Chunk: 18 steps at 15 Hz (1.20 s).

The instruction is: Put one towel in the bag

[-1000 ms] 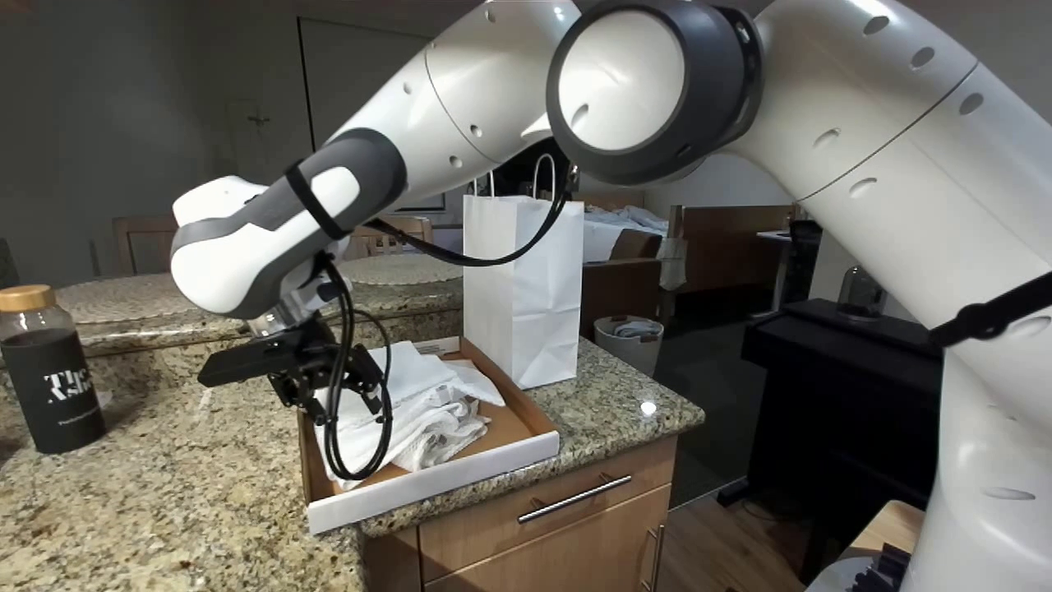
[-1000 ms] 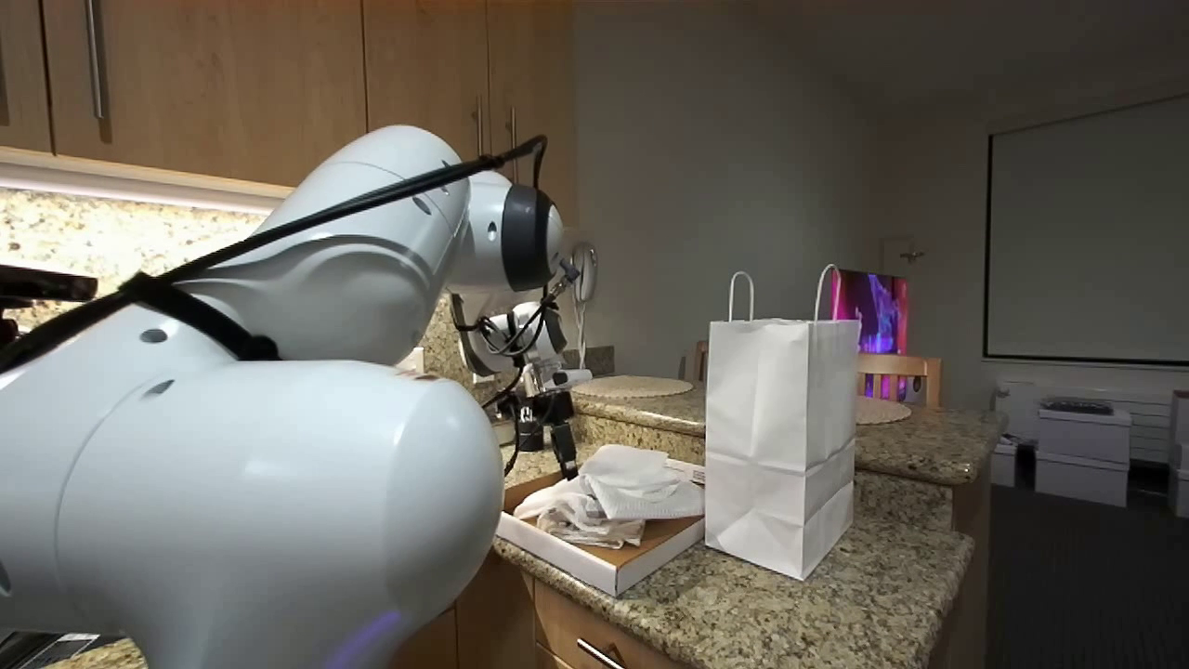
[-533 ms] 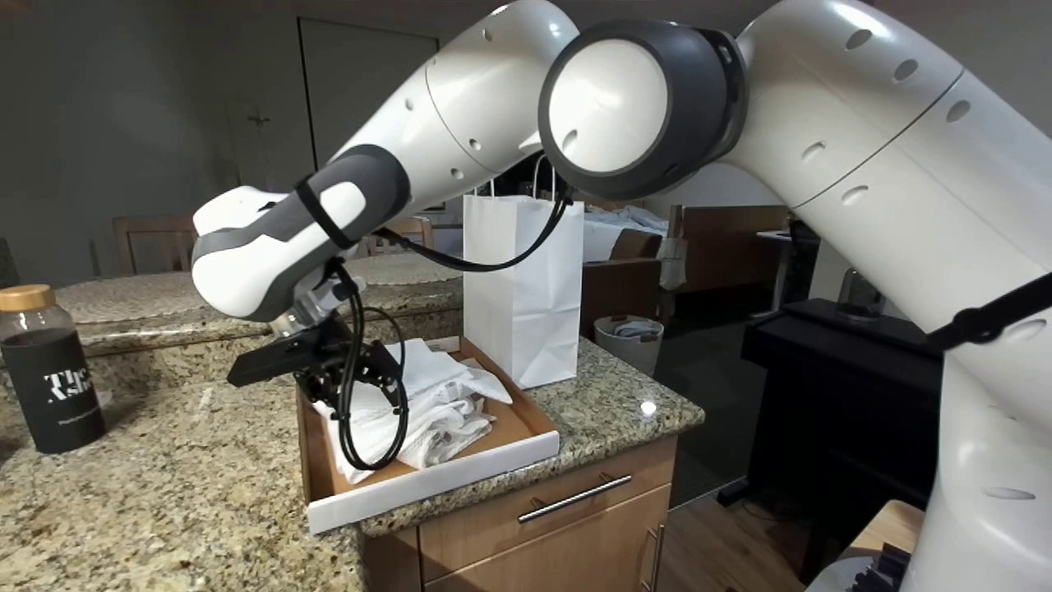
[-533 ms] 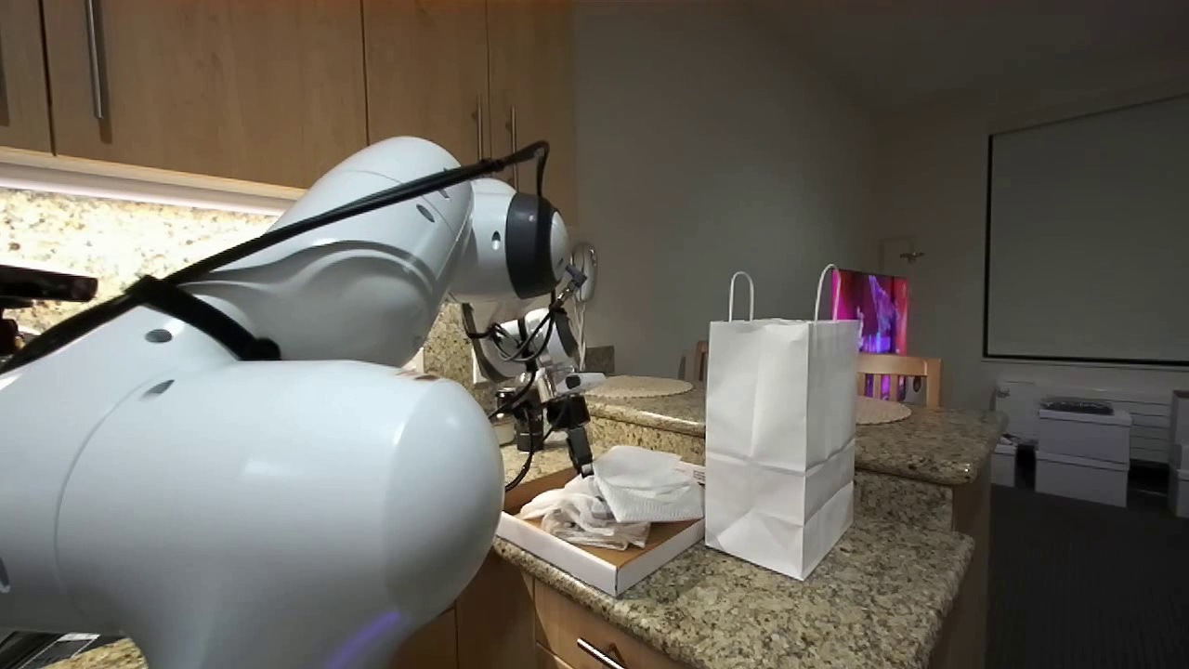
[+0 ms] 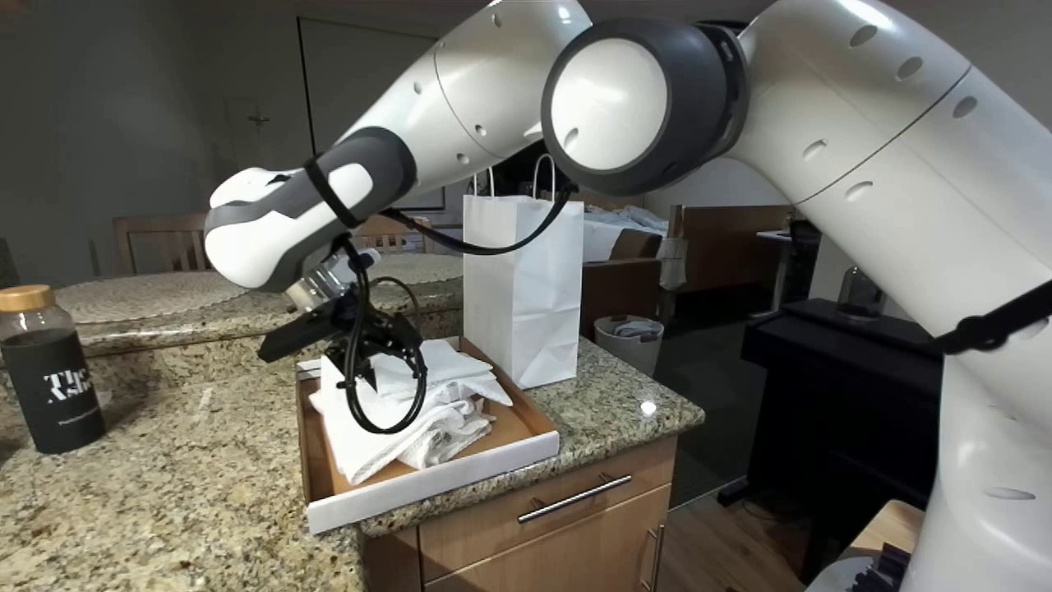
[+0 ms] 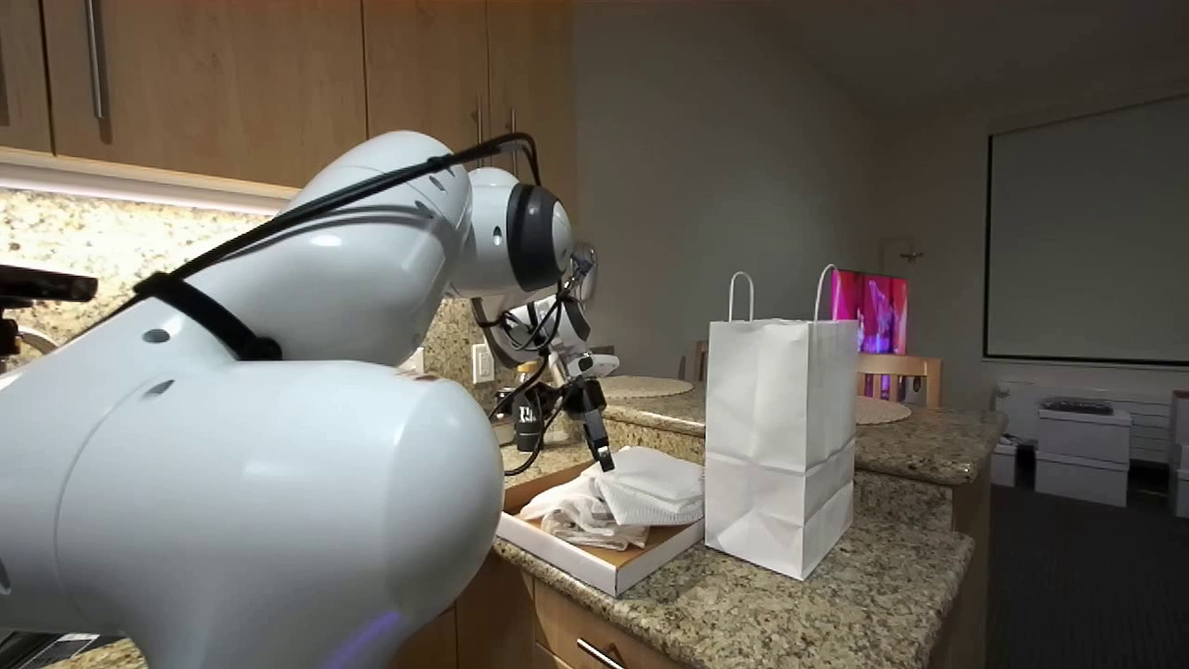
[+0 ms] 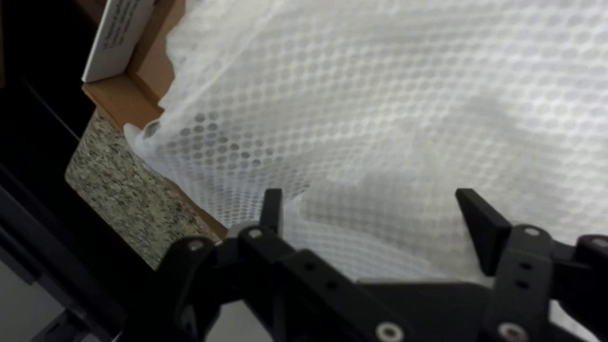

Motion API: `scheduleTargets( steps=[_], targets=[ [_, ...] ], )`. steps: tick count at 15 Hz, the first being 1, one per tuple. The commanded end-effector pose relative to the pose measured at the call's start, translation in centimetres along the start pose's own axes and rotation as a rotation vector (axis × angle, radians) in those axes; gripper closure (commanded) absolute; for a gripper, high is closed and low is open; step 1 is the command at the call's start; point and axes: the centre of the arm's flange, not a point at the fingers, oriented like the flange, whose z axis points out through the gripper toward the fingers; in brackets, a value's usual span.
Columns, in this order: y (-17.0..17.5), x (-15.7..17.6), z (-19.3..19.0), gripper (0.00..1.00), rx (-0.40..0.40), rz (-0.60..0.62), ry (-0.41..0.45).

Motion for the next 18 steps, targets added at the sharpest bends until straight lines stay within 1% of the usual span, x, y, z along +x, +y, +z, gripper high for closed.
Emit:
scheduleTargets(
  steps=[1, 4, 6, 7, 8, 9, 10, 13, 14, 16, 18],
  targets=[
    [1.3, 0.9, -0.2, 0.4, -0.034, -0.043, 0.0],
    [1.2, 1.2, 0.4, 0.61, -0.024, -0.055, -0.002],
    [1.1, 1.5, 0.5, 0.73, -0.017, -0.059, -0.002],
    [1.1, 1.6, 0.5, 0.3, -0.009, -0.06, -0.003],
    [1.0, 1.7, 0.6, 0.33, -0.004, -0.062, -0.002],
    [1.0, 1.8, 0.7, 0.32, 0.004, -0.064, -0.004],
    [0.9, 1.9, 0.7, 0.27, 0.006, -0.067, -0.004],
    [1.1, 2.4, 1.3, 0.07, -0.001, -0.089, -0.007],
    [1.1, 2.6, 1.5, 0.02, -0.004, -0.097, -0.012],
    [1.3, 3.0, 2.2, 0.0, -0.016, -0.114, -0.018],
    [1.4, 3.2, 3.2, 0.0, -0.026, -0.129, -0.028]
  ],
)
